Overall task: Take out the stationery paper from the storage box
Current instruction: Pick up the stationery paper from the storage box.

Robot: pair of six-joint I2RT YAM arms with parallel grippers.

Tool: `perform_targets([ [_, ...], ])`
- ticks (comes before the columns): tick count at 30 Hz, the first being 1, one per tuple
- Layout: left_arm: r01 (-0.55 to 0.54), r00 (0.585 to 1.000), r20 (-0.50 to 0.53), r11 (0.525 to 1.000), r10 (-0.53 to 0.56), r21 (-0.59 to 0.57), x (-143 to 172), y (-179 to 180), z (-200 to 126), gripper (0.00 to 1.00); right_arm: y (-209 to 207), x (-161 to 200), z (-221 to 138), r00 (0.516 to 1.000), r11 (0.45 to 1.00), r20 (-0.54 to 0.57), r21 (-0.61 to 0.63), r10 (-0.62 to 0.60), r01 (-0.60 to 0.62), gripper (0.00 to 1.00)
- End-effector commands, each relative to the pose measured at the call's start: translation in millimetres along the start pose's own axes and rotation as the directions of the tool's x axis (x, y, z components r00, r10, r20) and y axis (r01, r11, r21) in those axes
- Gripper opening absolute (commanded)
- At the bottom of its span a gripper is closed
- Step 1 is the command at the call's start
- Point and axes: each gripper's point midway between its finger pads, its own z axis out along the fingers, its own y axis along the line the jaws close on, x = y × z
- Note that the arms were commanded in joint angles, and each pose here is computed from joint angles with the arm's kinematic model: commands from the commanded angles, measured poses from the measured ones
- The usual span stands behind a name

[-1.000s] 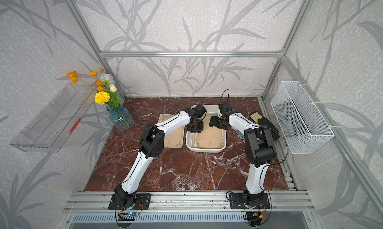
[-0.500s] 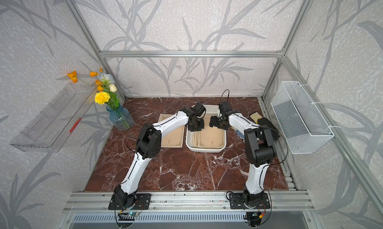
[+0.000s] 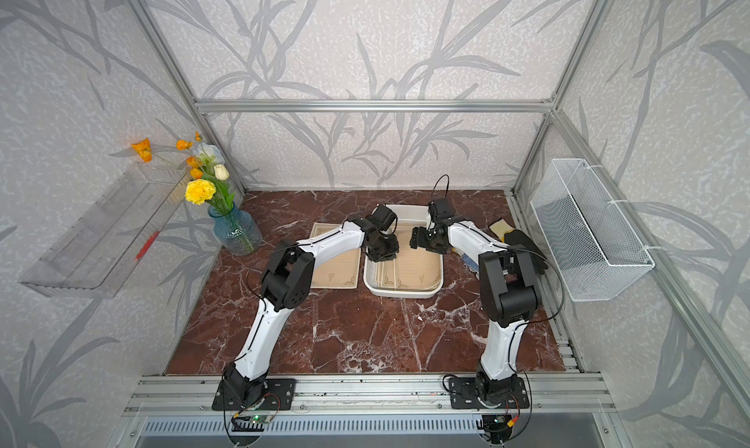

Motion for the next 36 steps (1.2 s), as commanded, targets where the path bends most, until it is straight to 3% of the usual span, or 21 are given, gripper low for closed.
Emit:
perform_targets([
  [1, 0.019, 1.000, 0.004, 0.999, -0.019, 0.027, -1.1, -2.6, -6.0, 0.14, 6.6, -7.1, -18.3, 0.999, 1.000, 0.037, -0.008, -0.012, 0.013, 0.81],
  [17, 0.030, 0.999, -0.036, 1.000, -0.030, 0.009, 4.1, 14.7, 9.1, 0.13, -15.5, -15.3, -51.8, 0.990, 0.972, 0.086, 0.218, -0.110, 0.089, 0.83],
  [29, 0.038, 0.998, -0.051, 0.999, -0.036, 0.038, 4.6, 10.6, 15.0, 0.14, -26.7, 6.9, -45.6, 0.994, 0.958, 0.010, 0.270, -0.106, 0.099, 0.71],
  [36, 0.047, 0.997, -0.061, 0.998, -0.044, 0.039, 7.1, 12.8, 18.5, 0.13, -25.9, 16.3, -38.6, 0.995, 0.964, -0.029, 0.249, -0.092, 0.096, 0.56],
])
